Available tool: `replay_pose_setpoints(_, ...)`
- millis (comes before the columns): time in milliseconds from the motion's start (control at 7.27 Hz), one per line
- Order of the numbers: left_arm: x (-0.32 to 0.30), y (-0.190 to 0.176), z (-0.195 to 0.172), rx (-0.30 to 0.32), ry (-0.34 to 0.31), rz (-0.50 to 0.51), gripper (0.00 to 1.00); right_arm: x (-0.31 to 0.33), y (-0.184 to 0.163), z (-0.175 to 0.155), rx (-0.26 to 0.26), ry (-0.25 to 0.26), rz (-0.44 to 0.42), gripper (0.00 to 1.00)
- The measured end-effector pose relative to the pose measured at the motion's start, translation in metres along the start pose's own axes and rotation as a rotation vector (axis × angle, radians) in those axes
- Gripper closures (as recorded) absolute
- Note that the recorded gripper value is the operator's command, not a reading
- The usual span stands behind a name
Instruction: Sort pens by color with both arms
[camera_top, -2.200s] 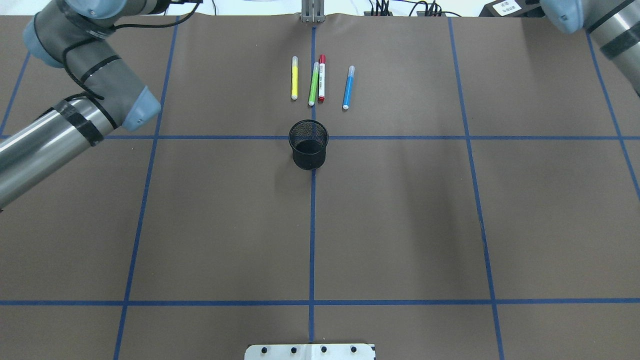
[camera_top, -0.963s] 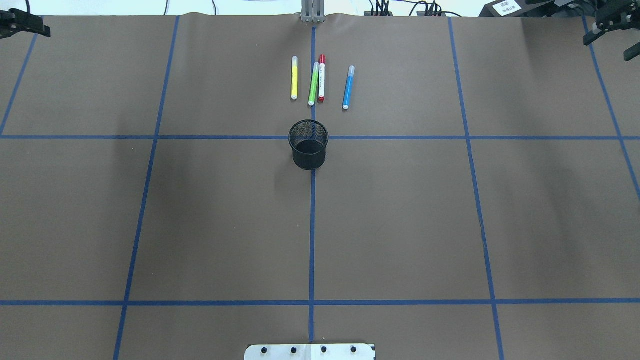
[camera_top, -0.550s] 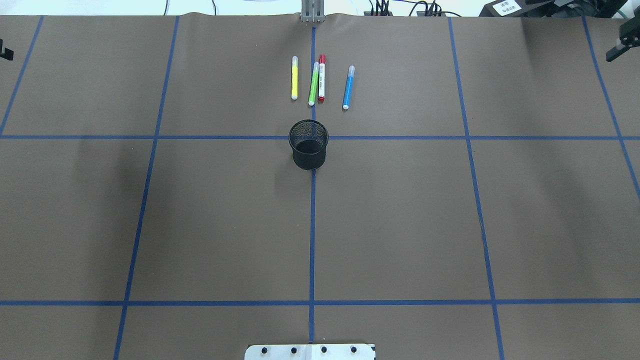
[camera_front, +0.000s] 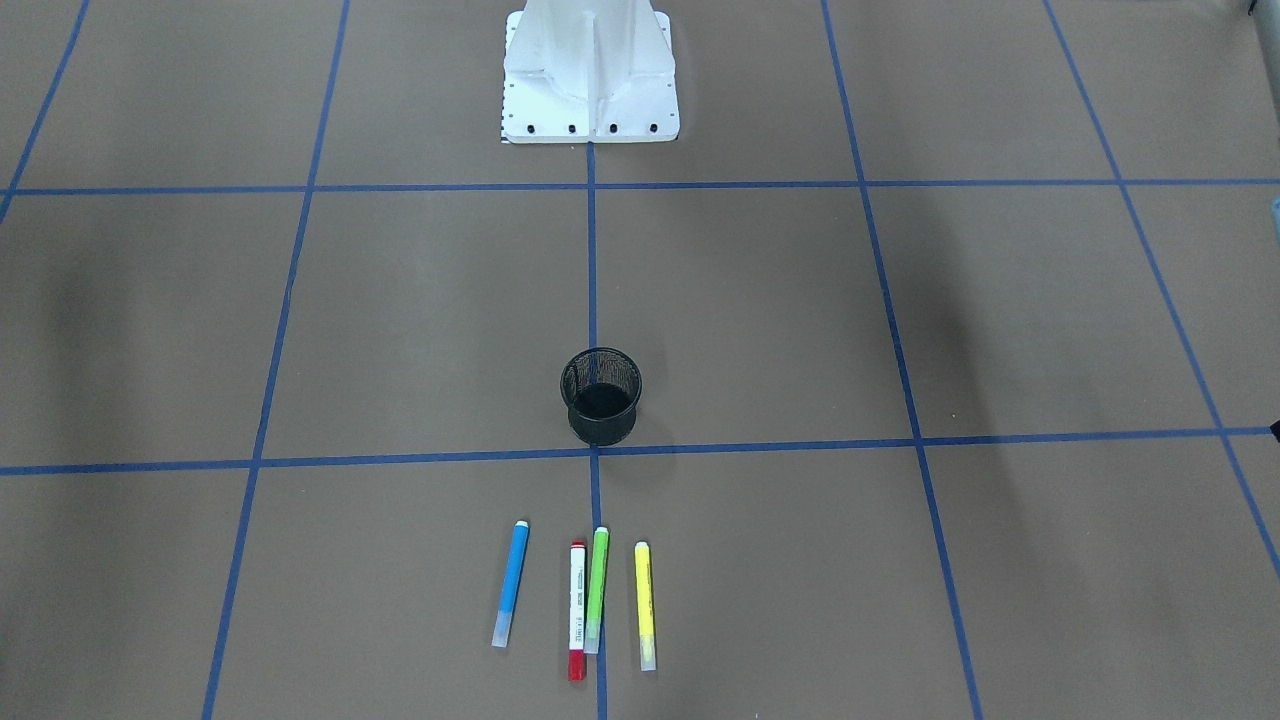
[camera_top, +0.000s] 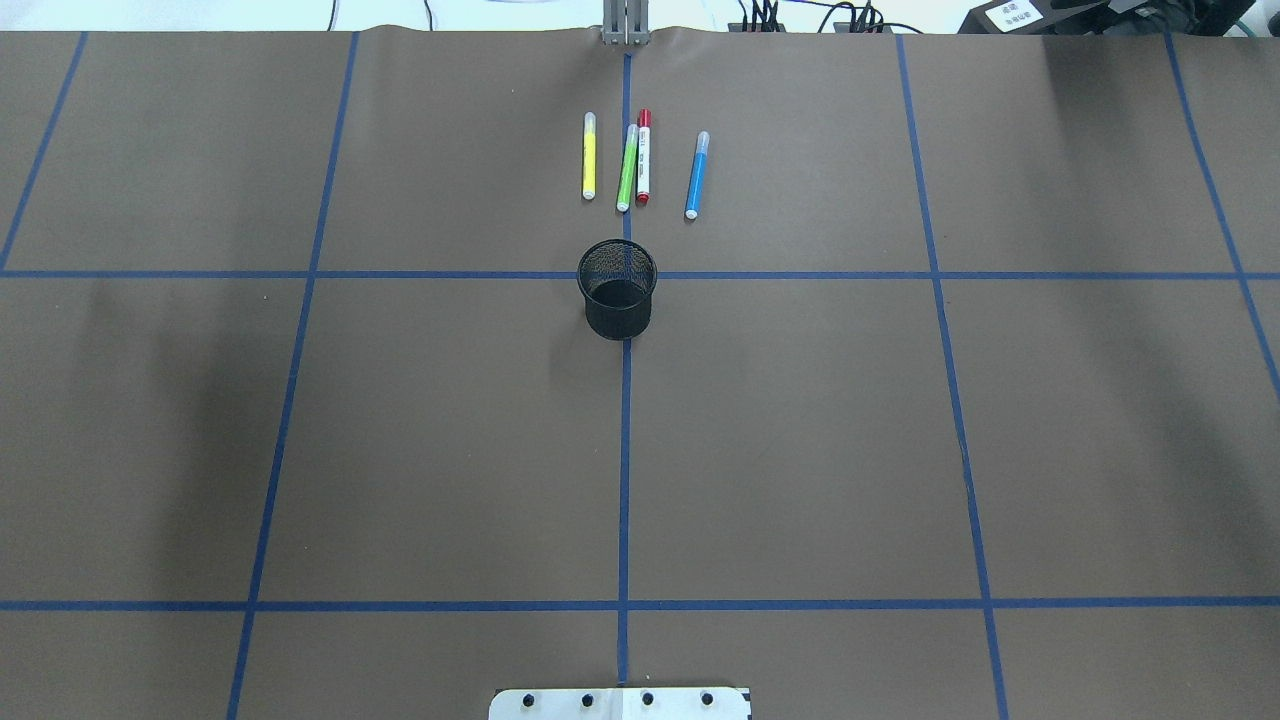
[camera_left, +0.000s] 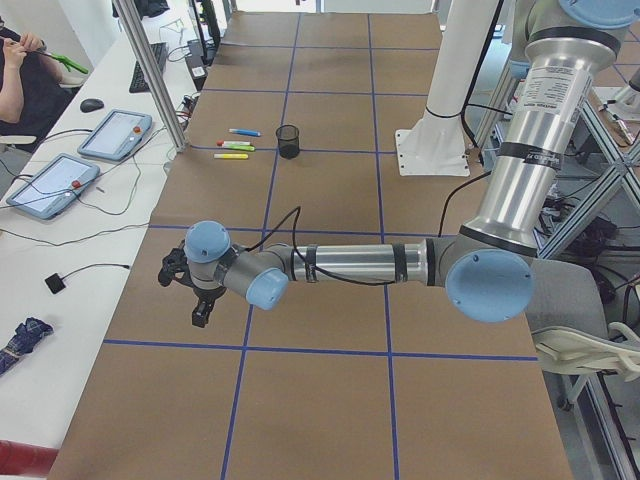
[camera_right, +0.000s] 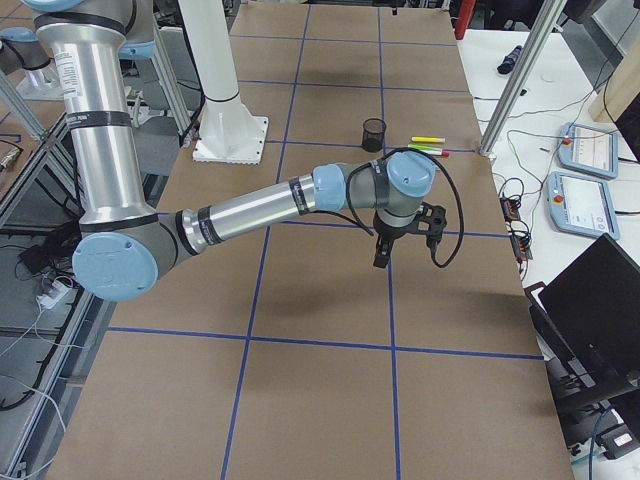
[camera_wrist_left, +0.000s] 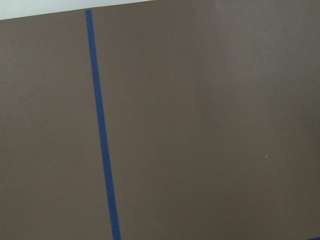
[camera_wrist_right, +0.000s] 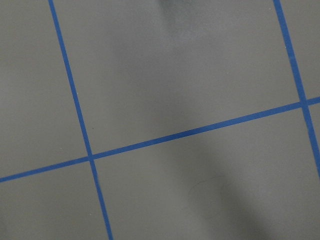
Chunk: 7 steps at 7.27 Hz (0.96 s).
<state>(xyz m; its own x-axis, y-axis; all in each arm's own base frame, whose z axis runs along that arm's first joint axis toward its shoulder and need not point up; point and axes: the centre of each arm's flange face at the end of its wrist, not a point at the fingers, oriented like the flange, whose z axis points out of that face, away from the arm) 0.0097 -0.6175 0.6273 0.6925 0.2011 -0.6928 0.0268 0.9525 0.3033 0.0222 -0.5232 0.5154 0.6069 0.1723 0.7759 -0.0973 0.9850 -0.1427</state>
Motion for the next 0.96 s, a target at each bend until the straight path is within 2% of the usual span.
replay_pose_setpoints(138, -0.011, 0.017, -0.002, -0.020, -0.009, 0.009, 0.00, 0.038, 0.011, 0.014, -0.018, 0.072, -0.046, 0.01)
replay_pose_setpoints(275, -0.022, 0.035, -0.005, -0.032, -0.016, -0.001, 0.00, 0.076, 0.018, 0.024, -0.042, 0.122, -0.065, 0.01)
replay_pose_setpoints(550, -0.017, 0.048, -0.026, -0.081, -0.030, -0.058, 0.00, 0.129, 0.027, 0.042, -0.093, 0.151, -0.029, 0.01)
replay_pose_setpoints(688, 0.001, 0.047, -0.050, -0.116, -0.043, -0.088, 0.00, 0.143, 0.030, 0.050, -0.112, 0.158, -0.011, 0.01)
replay_pose_setpoints(962, 0.003, 0.072, -0.076, -0.181, -0.066, -0.069, 0.00, 0.155, 0.034, 0.058, -0.127, 0.162, 0.003, 0.01)
